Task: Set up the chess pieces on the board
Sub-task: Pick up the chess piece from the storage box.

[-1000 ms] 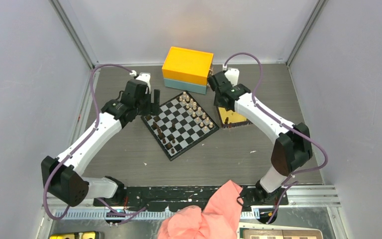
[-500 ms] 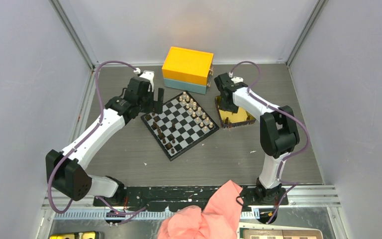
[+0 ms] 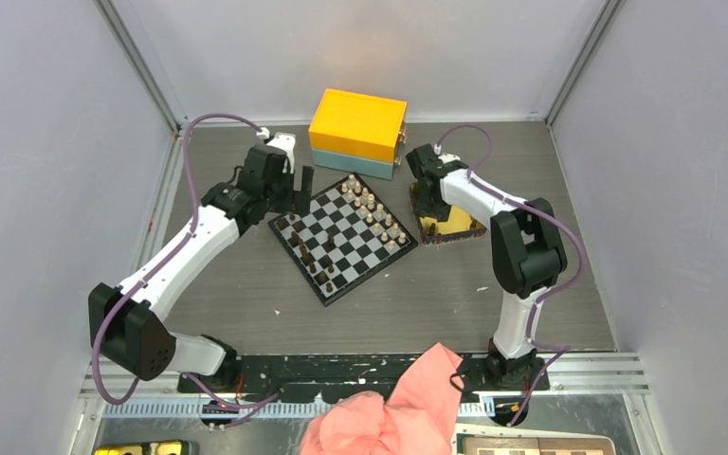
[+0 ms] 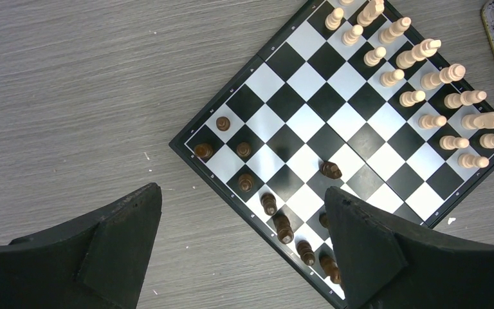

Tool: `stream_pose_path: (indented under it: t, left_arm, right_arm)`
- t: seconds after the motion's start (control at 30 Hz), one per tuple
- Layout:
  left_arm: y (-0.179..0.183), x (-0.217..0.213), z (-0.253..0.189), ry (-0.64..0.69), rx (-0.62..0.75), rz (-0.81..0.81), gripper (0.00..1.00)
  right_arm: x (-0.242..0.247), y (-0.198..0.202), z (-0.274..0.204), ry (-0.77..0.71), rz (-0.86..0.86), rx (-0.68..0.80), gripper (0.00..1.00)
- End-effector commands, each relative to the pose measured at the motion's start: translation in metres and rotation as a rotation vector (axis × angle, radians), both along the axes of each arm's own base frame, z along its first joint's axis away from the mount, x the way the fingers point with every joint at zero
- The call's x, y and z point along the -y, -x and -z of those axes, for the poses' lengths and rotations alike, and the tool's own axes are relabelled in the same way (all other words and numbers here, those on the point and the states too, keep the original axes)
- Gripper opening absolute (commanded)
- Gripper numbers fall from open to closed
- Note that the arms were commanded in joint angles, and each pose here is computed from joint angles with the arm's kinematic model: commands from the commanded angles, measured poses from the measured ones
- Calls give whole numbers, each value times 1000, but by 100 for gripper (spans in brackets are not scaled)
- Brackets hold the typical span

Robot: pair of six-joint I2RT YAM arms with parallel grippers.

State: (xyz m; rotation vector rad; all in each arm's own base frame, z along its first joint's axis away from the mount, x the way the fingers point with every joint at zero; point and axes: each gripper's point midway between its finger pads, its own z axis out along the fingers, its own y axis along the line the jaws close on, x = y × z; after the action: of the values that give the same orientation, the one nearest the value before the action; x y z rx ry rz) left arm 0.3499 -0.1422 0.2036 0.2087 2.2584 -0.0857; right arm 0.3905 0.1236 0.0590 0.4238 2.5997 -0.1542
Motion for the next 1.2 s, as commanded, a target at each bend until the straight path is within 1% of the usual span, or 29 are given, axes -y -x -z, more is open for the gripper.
stream_pose_path:
  t: [0.0,0.23,0.33,0.4,0.53,0.73,0.83,0.9,1.17]
  left_arm:
    - [-14,3,-28,24,92,-7,97]
    - [-14,2,-29,21,93,-9,95]
    - [-14,2,-27,19,89,-9,95]
    - [-13,2,-27,19,88,-9,94]
    - [-13,2,-25,20,85,-9,94]
    - [-12,2,-27,24,87,-9,94]
    - [-13,2,-27,25,88,-9,94]
    - [-13,2,-27,26,88,-10,94]
    - [-10,1,-26,26,86,-11,93]
  right_arm:
    - [-2,-2,3,-24,22,15,46]
    - [-1,1,7,-29,27,10,46]
    - [-1,3,9,-33,29,7,44]
    - [-1,3,10,-35,29,7,40]
    - [0,5,11,-37,36,9,25]
    - [2,6,8,-34,43,19,13]
    - [5,5,2,-30,50,36,3]
    - [5,1,-5,-28,52,57,1]
    - [10,-16,-34,-31,57,117,1]
